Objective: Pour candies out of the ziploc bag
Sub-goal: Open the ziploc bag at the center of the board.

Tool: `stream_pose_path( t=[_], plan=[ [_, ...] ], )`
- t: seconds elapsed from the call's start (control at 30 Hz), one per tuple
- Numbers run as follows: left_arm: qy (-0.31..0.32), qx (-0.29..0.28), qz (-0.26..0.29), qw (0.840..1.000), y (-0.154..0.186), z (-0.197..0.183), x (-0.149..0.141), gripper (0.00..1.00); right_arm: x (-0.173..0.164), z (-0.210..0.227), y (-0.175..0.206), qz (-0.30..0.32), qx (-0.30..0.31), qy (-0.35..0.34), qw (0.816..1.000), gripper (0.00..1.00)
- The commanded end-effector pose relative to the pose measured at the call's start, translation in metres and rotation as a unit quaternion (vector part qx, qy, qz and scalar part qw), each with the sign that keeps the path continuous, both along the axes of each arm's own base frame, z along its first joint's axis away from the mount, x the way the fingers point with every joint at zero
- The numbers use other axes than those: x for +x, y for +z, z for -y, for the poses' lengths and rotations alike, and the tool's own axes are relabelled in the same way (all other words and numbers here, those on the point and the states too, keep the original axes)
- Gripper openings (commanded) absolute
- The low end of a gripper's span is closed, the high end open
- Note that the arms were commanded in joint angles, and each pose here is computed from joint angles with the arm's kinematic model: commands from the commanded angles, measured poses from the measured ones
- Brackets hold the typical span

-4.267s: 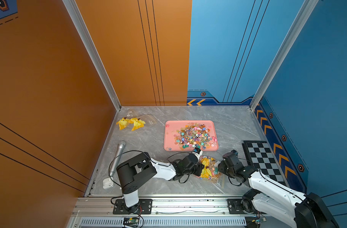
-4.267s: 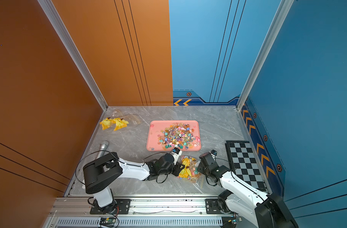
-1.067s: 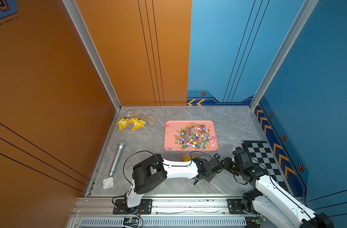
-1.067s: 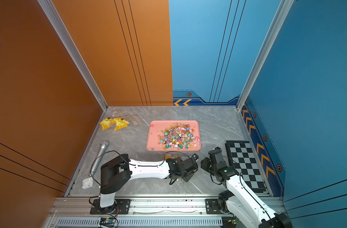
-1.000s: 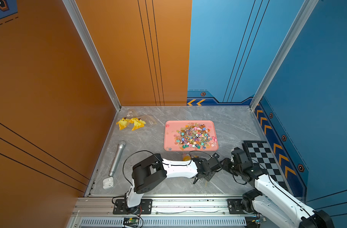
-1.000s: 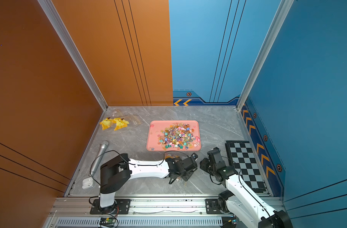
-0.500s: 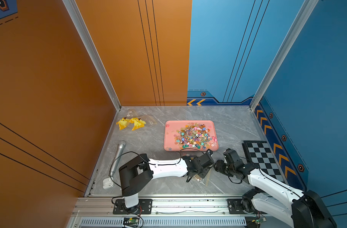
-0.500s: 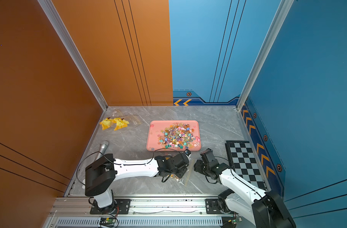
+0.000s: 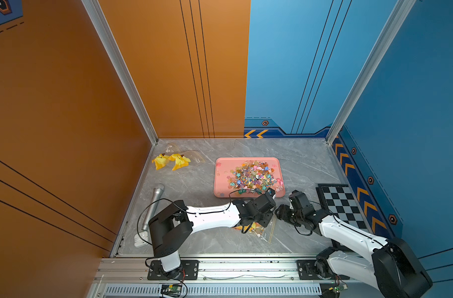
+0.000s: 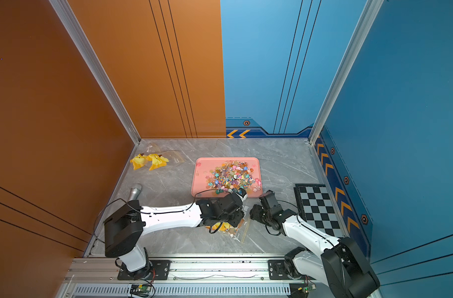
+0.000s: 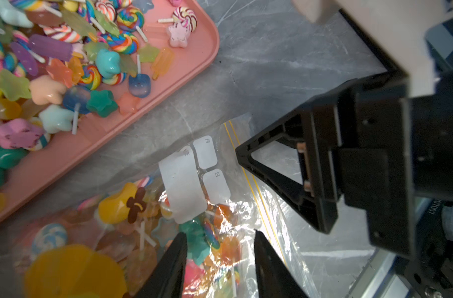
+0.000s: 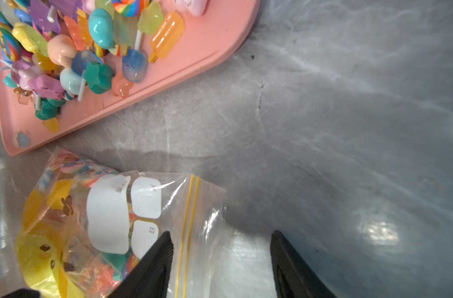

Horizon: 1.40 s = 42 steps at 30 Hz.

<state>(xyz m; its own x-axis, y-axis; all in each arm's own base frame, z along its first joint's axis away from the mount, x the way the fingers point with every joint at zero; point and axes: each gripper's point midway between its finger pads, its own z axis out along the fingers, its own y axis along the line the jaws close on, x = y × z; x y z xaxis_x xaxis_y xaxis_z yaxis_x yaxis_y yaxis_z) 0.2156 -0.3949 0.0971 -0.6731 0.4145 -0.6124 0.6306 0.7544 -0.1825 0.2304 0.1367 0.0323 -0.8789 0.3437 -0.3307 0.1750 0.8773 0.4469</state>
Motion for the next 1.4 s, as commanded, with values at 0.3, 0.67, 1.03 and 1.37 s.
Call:
stream_pose_path(
  t=[0.3,0.67,1.03,1.37],
  plan=[
    [0.012,-0.002,0.0,1.0,0.002,-0.016,-0.008,0.5,0.006,-0.002,-0.004,-0.006,0.03,0.01,0.999,0.6],
    [0.003,0.005,0.014,1.0,0.002,-0.016,-0.016,0.5,0.009,-0.033,0.009,0.018,0.072,0.031,0.997,0.37],
    [-0.016,0.02,0.011,1.0,-0.008,-0.001,-0.027,0.58,0.004,-0.03,0.022,0.037,0.077,0.017,0.996,0.07],
    [-0.025,-0.02,0.005,0.999,-0.001,0.017,-0.029,0.62,0.004,-0.035,0.026,0.04,0.081,0.023,0.996,0.07]
  ],
)
